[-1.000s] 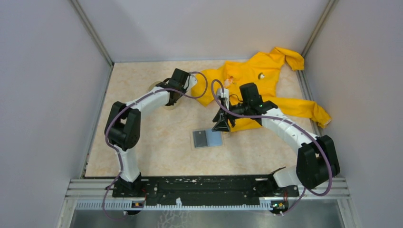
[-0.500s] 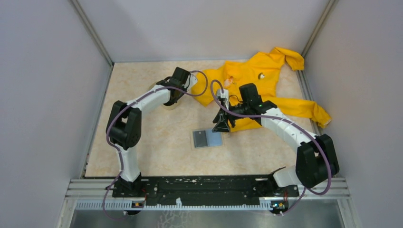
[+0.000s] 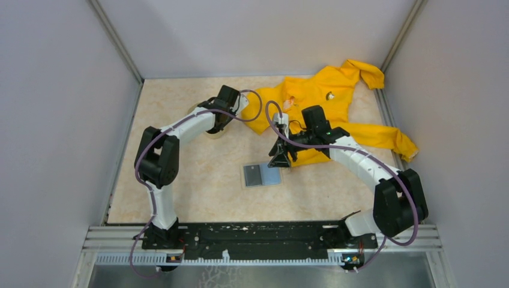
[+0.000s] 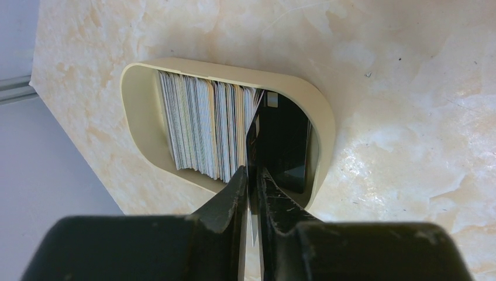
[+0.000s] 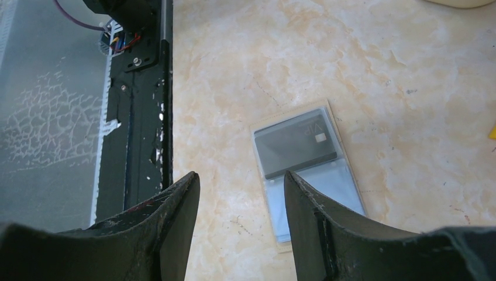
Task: Put the credit cards into the card holder
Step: Pick up the credit card from the storage box.
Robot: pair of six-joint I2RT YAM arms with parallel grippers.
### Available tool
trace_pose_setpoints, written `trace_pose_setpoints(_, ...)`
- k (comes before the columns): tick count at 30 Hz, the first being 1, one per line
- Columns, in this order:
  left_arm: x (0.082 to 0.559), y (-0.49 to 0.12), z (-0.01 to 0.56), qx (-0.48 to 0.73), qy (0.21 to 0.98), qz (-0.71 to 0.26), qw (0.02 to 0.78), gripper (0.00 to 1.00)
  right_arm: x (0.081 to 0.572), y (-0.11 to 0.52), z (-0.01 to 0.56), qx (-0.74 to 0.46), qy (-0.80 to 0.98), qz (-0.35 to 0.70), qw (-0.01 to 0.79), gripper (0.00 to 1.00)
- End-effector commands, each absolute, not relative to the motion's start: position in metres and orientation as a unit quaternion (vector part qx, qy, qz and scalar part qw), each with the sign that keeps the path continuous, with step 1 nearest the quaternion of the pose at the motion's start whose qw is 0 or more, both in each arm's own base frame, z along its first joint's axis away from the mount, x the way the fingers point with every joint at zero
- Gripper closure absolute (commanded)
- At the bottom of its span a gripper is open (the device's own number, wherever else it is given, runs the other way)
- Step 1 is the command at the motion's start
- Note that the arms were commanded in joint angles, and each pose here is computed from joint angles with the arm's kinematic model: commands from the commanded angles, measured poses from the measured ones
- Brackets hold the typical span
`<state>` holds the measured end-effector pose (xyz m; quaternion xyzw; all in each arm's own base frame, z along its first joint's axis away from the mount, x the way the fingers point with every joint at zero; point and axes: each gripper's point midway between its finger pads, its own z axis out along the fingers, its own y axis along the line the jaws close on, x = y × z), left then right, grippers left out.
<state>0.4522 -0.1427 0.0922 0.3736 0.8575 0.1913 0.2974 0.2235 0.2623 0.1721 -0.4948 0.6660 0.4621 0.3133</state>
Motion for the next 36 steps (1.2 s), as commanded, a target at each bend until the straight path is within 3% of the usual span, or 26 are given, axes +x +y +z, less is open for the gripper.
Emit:
trace_pose_setpoints(1, 0.452, -0.144, 0.095, 0.372, 0.859, 0.188, 0.298, 0.84, 0.23, 0.268, 0.19, -0.51, 0.638, 0.467, 0.337, 0.45)
trace_pose_setpoints(12, 0.452, -0.142, 0.104, 0.365, 0.858, 0.191, 0.305, 0.81, 0.229, 0.268, 0.189, -0.51, 0.639, 0.469, 0.333, 0.45)
trace_pose_setpoints(16, 0.451, -0.142, 0.103, 0.365, 0.859, 0.19, 0.304, 0.87, 0.229, 0.268, 0.19, -0.51, 0.639, 0.47, 0.333, 0.45)
trace_pose_setpoints(28, 0.444, -0.149, 0.112, 0.348, 0.875, 0.162, 0.293, 0.85, 0.228, 0.268, 0.188, -0.51, 0.639, 0.473, 0.327, 0.45)
trace_pose_setpoints(36, 0.44, -0.144, 0.125, 0.334, 0.879, 0.155, 0.303, 0.93, 0.227, 0.268, 0.189, -0.51, 0.638, 0.475, 0.327, 0.45)
